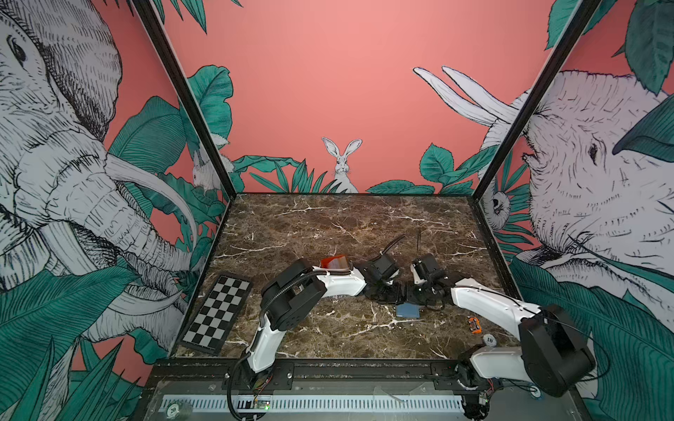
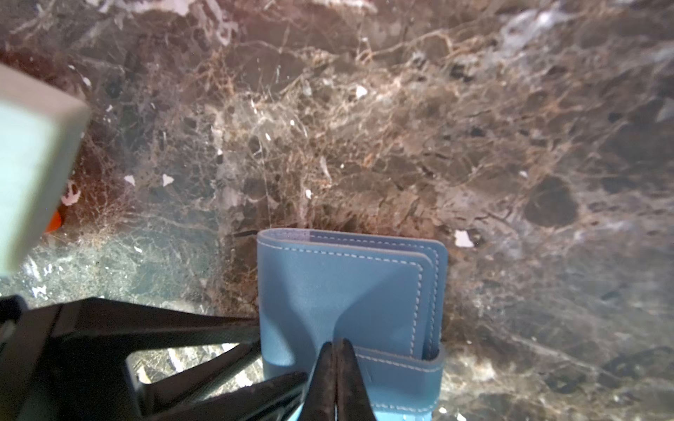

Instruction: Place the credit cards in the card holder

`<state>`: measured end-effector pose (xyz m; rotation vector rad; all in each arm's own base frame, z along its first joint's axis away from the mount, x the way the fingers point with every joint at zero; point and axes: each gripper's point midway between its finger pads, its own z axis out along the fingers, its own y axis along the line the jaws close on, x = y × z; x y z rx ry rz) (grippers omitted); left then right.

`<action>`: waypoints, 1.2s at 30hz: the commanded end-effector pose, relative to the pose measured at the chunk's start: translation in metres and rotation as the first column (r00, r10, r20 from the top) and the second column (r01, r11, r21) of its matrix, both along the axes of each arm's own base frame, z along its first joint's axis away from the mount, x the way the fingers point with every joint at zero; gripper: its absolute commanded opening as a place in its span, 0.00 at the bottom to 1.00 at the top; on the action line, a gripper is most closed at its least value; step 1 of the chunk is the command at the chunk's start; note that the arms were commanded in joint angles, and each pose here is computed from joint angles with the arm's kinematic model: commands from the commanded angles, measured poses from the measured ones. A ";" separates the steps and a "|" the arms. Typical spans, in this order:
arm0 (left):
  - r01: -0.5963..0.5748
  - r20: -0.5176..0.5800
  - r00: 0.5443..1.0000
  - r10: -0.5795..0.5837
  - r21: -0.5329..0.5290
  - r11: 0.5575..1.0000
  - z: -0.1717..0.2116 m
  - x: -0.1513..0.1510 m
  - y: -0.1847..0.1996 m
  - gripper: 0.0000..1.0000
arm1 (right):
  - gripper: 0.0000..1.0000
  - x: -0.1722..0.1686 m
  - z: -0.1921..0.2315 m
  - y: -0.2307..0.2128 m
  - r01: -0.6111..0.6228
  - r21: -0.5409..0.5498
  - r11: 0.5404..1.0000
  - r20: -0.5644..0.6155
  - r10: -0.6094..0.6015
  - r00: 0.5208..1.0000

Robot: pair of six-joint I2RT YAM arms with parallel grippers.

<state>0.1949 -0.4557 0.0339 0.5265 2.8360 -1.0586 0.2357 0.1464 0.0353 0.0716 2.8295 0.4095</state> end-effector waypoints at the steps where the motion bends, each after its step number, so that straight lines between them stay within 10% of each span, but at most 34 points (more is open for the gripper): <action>1: 0.006 -0.004 1.000 -0.006 -0.006 1.000 0.001 -0.002 -0.005 0.34 | 0.00 -0.020 -0.016 -0.013 0.016 -0.059 0.998 -0.074 -0.020 0.997; 36: -0.001 -0.003 1.000 0.000 -0.013 1.000 -0.001 -0.001 -0.005 0.33 | 0.29 -0.017 0.028 -0.017 -0.154 -0.194 0.969 -0.082 0.140 0.987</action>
